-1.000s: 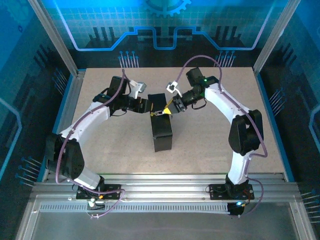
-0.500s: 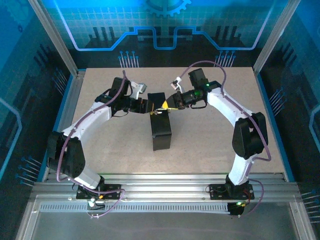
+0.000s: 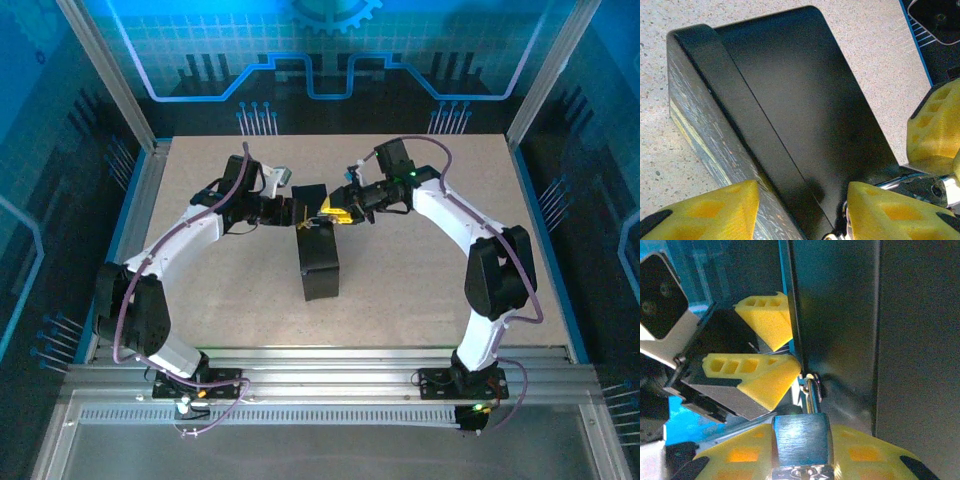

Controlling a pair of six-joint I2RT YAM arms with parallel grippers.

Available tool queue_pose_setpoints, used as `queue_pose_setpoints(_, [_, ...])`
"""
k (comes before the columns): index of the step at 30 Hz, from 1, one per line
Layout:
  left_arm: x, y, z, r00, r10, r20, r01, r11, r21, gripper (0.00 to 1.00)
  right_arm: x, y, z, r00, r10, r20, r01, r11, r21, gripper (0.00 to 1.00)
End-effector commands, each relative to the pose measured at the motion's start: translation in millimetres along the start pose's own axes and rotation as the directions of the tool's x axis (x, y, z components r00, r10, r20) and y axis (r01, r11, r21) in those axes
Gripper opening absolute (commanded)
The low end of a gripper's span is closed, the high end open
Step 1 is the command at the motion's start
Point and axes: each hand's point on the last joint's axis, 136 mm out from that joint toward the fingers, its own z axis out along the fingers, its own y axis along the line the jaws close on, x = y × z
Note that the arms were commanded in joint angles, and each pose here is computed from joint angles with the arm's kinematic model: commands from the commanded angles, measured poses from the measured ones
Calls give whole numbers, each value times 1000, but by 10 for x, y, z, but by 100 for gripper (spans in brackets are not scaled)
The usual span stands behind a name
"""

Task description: Unlock the padlock with the key

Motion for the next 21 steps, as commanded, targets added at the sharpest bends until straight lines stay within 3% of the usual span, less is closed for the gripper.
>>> queue_pose_setpoints(1, [20, -93, -35, 1000, -6, 6, 6, 1000, 22, 51, 74, 145, 32, 994, 112, -12, -113, 993, -26, 0])
queue_pose_setpoints(15, [-123, -186, -185, 998, 7, 59, -7, 1000, 0, 51, 102, 336, 3, 933, 355, 53, -350, 932, -90, 0])
queue_pose_setpoints(21, [-93, -114, -211, 997, -55, 59, 58, 997, -41, 51, 109, 443, 69, 938, 333, 97, -321, 939, -125, 0])
